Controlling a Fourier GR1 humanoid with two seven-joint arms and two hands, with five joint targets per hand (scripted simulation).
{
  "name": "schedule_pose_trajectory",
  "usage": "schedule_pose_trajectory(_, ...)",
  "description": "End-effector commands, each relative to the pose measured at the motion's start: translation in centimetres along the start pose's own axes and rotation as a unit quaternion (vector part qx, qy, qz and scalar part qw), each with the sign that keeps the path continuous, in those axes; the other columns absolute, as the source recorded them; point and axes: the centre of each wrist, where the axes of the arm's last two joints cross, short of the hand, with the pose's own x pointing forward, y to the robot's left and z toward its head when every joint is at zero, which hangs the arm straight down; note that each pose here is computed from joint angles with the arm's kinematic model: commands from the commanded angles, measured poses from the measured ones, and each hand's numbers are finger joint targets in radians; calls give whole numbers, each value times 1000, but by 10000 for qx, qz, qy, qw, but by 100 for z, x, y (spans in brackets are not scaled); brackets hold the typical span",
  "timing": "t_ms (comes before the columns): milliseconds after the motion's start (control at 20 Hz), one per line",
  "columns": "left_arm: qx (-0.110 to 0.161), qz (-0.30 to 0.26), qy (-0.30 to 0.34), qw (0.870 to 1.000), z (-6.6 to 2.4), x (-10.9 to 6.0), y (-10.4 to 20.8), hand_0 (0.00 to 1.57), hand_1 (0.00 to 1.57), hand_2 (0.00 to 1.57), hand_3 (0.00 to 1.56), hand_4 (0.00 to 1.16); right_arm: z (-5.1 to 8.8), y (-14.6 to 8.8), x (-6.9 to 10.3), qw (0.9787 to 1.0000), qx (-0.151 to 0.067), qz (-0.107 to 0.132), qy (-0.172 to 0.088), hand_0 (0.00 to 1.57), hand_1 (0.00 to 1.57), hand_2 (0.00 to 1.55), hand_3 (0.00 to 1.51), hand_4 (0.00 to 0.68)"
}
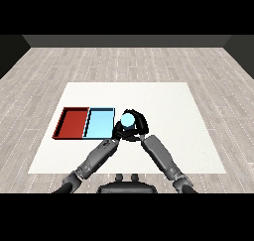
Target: Pick the blue can and put it in the blue box
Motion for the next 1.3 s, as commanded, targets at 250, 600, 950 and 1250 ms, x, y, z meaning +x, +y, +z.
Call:
schedule_pose_trajectory(250, -126, -94, -82, 9998, 162, -70, -197, 0, 0, 0, 0, 0, -47, 58, -103, 9998, 183, 116, 9, 1438, 1438, 1447, 1350, 501)
schedule_pose_trajectory(600, 479, 82, 264, 9985, -43, -51, -65, 0, 0, 387, 0, 775, -155, 327, 48, 9998, 176, 49, -23, 1448, 1448, 1456, 1365, 511)
schedule_pose_trajectory(950, 661, -462, 352, 9961, -210, 66, -76, 1571, 1571, 1555, 1458, 1129, -141, 269, 102, 9999, 147, -29, -87, 1417, 1417, 1455, 1370, 527)
schedule_pose_trajectory(1250, 790, -551, 259, 9950, -169, 34, -53, 1571, 1571, 1559, 1473, 1141, -5, 193, -35, 9998, 176, -65, 42, 1433, 1433, 1465, 1382, 531)
